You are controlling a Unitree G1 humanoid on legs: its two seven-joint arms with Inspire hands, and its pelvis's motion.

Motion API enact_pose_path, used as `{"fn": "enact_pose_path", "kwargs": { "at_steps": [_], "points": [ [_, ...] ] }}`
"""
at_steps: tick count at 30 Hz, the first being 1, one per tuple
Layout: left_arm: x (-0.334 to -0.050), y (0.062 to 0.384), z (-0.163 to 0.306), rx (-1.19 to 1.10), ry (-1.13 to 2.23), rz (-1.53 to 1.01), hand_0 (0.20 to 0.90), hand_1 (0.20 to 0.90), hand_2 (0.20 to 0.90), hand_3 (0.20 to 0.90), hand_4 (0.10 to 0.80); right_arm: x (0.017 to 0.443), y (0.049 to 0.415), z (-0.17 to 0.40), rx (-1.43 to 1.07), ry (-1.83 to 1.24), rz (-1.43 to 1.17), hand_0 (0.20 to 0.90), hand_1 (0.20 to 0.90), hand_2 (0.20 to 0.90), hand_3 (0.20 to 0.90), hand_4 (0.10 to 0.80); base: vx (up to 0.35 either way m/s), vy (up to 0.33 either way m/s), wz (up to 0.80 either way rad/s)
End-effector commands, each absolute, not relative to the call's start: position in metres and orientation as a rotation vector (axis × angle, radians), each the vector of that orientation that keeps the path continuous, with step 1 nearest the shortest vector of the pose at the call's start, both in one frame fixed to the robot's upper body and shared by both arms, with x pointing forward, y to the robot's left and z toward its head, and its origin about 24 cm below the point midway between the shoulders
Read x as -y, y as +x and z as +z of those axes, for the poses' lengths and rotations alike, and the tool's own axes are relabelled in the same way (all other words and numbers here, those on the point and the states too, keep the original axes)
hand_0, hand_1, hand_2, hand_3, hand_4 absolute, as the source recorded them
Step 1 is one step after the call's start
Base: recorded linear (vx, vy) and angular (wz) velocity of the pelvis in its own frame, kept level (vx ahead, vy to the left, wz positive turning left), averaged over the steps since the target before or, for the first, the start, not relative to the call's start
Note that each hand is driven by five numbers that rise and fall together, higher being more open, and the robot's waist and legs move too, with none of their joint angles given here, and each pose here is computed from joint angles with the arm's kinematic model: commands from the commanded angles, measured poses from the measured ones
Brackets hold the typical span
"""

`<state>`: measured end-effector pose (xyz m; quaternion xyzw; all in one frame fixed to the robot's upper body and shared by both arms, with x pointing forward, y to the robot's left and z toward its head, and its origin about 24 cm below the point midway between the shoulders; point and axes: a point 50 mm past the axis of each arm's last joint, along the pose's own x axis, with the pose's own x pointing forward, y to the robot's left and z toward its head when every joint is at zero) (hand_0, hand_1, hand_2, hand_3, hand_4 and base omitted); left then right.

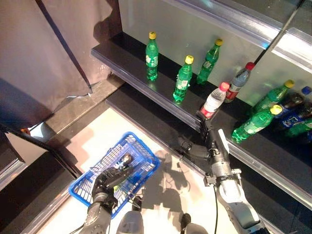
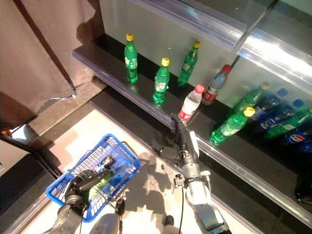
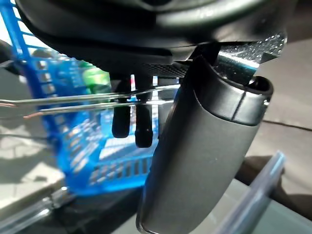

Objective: Pick up the drink and place into the basket.

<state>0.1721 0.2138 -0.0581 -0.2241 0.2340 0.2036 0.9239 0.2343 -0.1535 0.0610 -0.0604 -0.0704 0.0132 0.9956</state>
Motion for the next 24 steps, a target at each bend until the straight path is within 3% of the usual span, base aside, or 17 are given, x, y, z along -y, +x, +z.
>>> {"fn": "enact_pose_path", "kwargs": {
  "at_steps": [1,11,17,24],
  "points": [
    [-0.204,0.212,0.032,0.053,-0.455,0.224,0.3,0.3,0.3,0.2,0.1,0.159,0.235,0.1,0.38,-0.094,0.024,0.9,0.9,0.9,0.9,0.8,0.065,-0.056,0.03],
    [-0.195,0.211,0.022,0.024,-0.504,0.251,0.3,0.3,0.3,0.2,0.1,0.146,0.237,0.126,0.535,-0.046,0.089,0.9,0.9,0.9,0.9,0.8,0.088,-0.102,0.23],
    [-0.192,0.204,0.013,-0.01,-0.525,0.253,0.3,0.3,0.3,0.2,0.1,0.155,0.225,0.141,0.656,0.006,0.042,0.9,0.9,0.9,0.9,0.8,0.118,0.201,-0.12],
    [-0.179,0.219,0.019,0.017,-0.509,0.2,0.3,0.3,0.3,0.2,0.1,0.17,0.227,0.148,0.725,0.056,-0.154,0.9,0.9,0.9,0.9,0.8,-0.004,0.168,-0.06]
  ]
}}
